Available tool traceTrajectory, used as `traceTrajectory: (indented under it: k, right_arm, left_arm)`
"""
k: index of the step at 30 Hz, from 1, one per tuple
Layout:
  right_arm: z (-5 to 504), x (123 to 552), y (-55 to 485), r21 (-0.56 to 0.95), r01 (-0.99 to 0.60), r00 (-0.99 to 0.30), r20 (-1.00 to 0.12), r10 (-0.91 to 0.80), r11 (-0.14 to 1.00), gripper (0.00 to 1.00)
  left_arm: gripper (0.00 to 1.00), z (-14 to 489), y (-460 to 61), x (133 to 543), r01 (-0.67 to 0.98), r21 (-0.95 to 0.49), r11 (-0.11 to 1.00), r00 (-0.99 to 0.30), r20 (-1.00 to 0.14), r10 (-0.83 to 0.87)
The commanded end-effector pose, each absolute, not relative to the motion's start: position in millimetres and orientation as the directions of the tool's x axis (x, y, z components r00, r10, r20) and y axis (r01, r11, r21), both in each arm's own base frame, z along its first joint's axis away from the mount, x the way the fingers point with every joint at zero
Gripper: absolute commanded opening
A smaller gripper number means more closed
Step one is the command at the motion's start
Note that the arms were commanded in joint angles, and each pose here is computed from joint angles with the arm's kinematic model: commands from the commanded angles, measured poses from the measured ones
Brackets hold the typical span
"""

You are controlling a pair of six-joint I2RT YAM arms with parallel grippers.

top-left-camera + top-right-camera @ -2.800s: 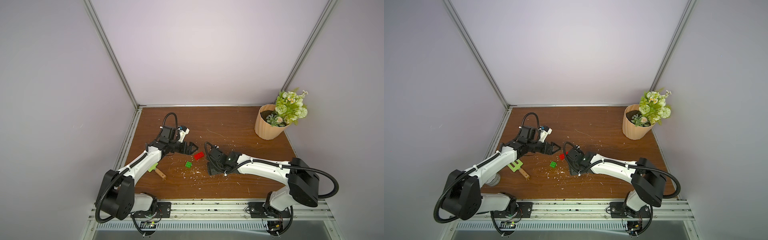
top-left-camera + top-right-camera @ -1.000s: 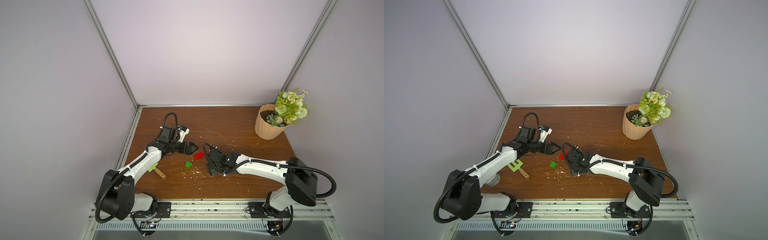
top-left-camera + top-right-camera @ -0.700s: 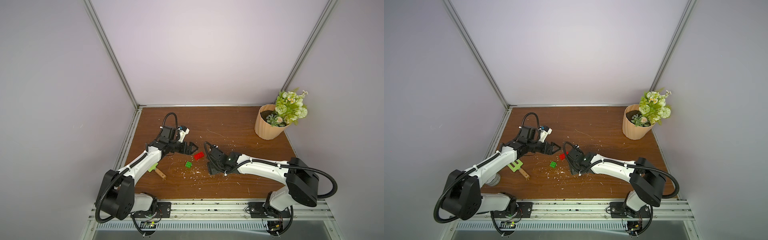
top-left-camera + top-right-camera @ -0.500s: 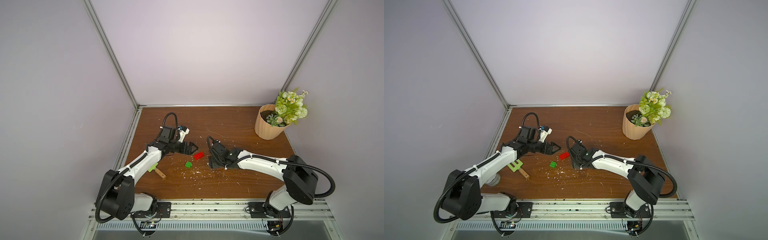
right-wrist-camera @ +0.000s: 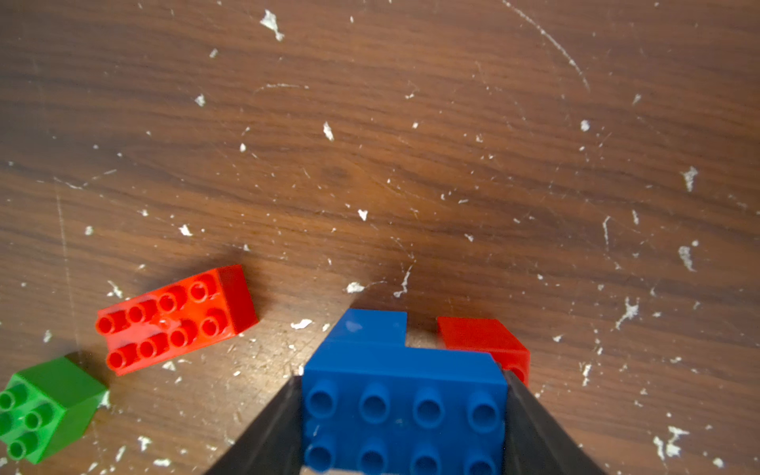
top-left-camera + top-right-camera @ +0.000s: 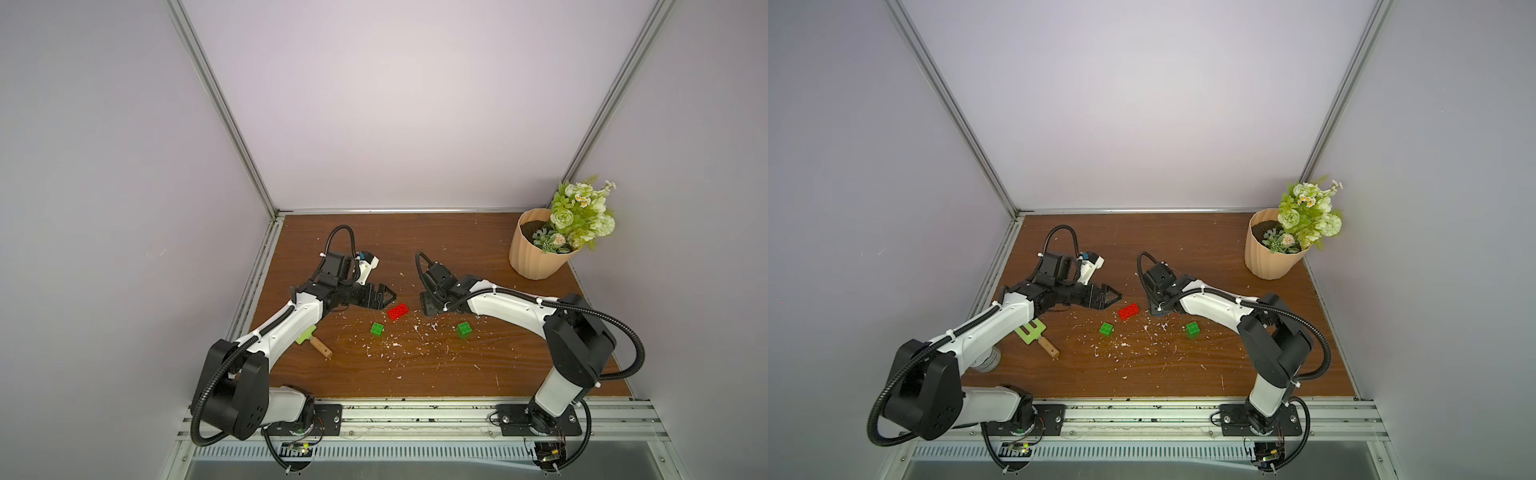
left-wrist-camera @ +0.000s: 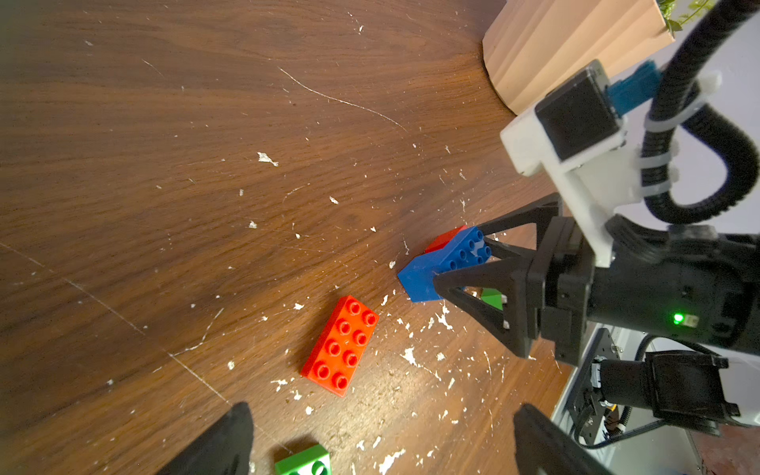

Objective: Assemble a giraffe with lego
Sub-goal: Place the lego brick at the center of the board, then adjust the lego brick from the lego brick.

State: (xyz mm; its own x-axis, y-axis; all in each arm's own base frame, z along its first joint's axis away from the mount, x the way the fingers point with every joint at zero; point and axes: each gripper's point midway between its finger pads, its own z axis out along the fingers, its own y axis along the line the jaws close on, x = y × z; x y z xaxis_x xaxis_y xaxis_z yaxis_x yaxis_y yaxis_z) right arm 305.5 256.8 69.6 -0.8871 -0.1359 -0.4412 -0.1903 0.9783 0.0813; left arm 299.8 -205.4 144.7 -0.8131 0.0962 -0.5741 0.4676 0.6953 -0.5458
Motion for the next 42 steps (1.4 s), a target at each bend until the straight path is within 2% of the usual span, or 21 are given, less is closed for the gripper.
traceTrajectory:
  k: [1, 21, 27, 37, 42]
  right_arm:
    - [48.3, 292.6, 236.8, -0.002, -0.200, -0.918, -0.350, -0.188, 0.980, 0.51]
    - [77.2, 307.4, 245.2, 0.011, -0.209, -0.892, -0.412, -0.186, 0.978, 0.77]
    - [96.7, 316.1, 249.9, 0.019, -0.219, -0.869, -0.458, -0.187, 0.975, 0.89]
    - [143.7, 321.5, 250.8, 0.038, -0.213, -0.841, -0.516, -0.164, 0.976, 0.88]
    - [150.8, 321.2, 248.3, 0.057, -0.217, -0.842, -0.516, -0.157, 0.975, 0.71]
  left_arm:
    - [0.99, 151.2, -203.8, 302.9, 0.471, -0.542, 0.696, -0.805, -0.586, 0.088]
    - [0.99, 151.9, -204.1, 302.8, 0.473, -0.543, 0.694, -0.804, -0.587, 0.089]
    - [1.00, 152.2, -203.7, 302.6, 0.473, -0.541, 0.695, -0.804, -0.589, 0.088]
    - [0.99, 151.3, -205.1, 301.8, 0.475, -0.544, 0.691, -0.805, -0.587, 0.091]
    - [0.99, 150.7, -210.8, 298.6, 0.491, -0.544, 0.681, -0.802, -0.587, 0.109]
